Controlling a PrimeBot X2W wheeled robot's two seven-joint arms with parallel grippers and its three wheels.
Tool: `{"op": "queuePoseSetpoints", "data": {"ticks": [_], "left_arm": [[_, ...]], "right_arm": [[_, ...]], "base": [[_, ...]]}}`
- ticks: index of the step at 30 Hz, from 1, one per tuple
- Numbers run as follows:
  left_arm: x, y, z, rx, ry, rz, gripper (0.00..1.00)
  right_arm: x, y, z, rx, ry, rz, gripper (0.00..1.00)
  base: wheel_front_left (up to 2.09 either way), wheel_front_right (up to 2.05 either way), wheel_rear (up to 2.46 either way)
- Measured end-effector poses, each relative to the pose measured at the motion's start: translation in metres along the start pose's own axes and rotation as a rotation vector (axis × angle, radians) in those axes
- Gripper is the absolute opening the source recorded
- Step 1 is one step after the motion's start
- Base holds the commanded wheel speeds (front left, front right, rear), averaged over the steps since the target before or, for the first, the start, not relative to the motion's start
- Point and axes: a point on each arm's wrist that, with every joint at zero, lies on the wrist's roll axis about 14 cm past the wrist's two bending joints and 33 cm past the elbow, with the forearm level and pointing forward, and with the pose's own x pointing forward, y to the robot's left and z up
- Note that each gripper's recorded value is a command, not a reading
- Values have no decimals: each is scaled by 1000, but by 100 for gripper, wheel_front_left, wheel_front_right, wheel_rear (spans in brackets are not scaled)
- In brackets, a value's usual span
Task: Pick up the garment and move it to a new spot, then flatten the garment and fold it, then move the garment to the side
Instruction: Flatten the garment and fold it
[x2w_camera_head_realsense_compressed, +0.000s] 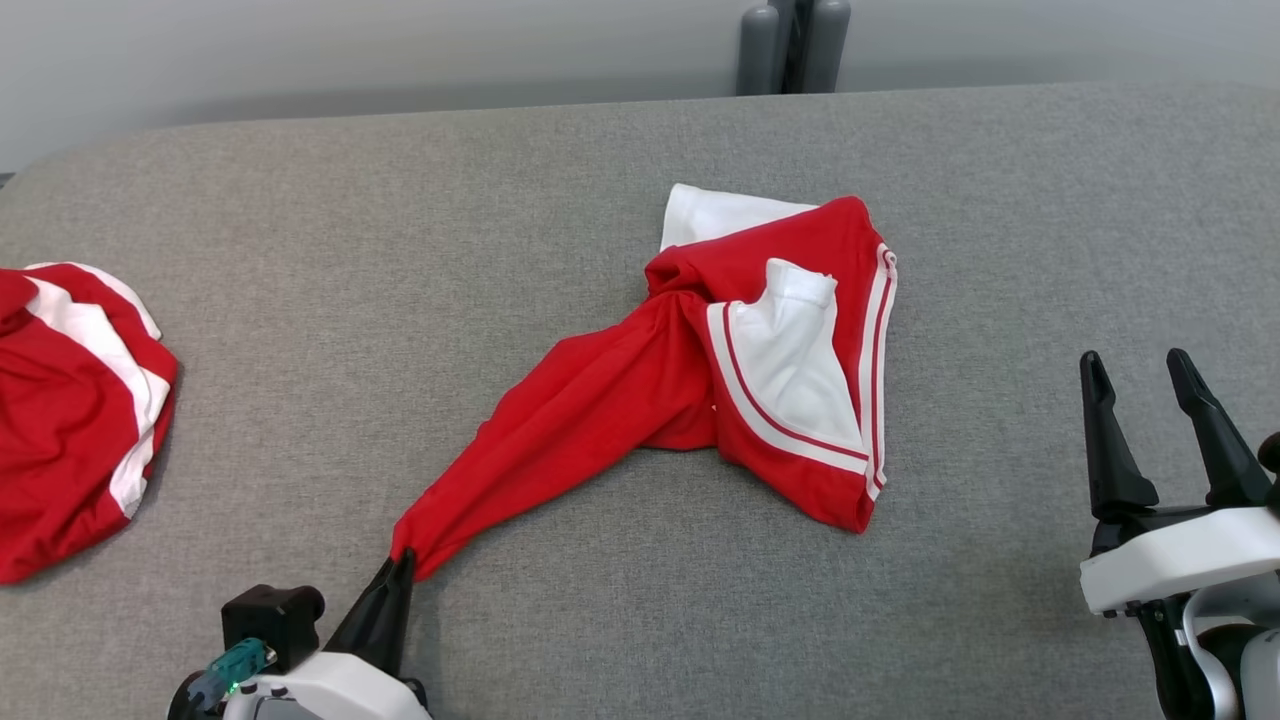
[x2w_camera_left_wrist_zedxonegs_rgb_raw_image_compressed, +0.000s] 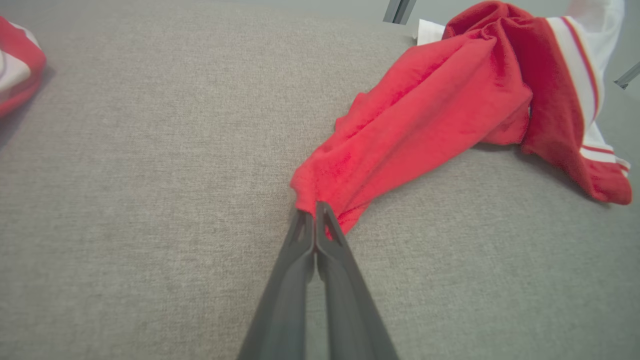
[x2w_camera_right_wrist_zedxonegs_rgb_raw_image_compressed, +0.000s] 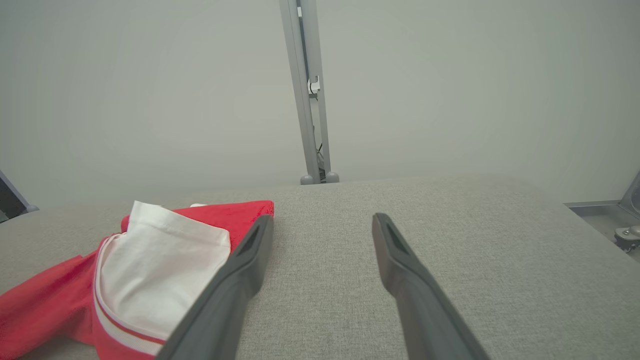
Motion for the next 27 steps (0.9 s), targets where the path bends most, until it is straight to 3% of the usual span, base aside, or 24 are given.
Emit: {"op": "queuePoseSetpoints", "data": {"ticks": [1, 2, 3, 8, 17, 22, 27], "left_arm": [[-1, -1, 1, -7, -10, 2, 27], [-1, -2, 2, -16, -19, 2, 85], [-2, -3, 2, -19, -24, 1, 100], [-2, -2, 33, 5, -139, 11, 100], [-21, 5, 141, 80, -508, 63, 100], [-35, 3, 163, 124, -564, 81, 100], [-36, 5, 150, 139, -510, 96, 100]], "right_arm": [[-1, 0, 0, 2, 1, 0, 100], [-1, 1, 1, 3, -1, 2, 100], [-1, 2, 2, 4, -4, 4, 100], [-3, 6, 8, 5, -16, 15, 100], [-11, 10, 21, -26, -50, 24, 100], [-22, 12, 22, -38, -49, 26, 100], [-29, 12, 22, -40, -43, 27, 100]], "base": [[0, 0, 0], [0, 0, 0], [0, 0, 0], [0, 0, 0], [0, 0, 0], [0, 0, 0], [0, 0, 0]]}}
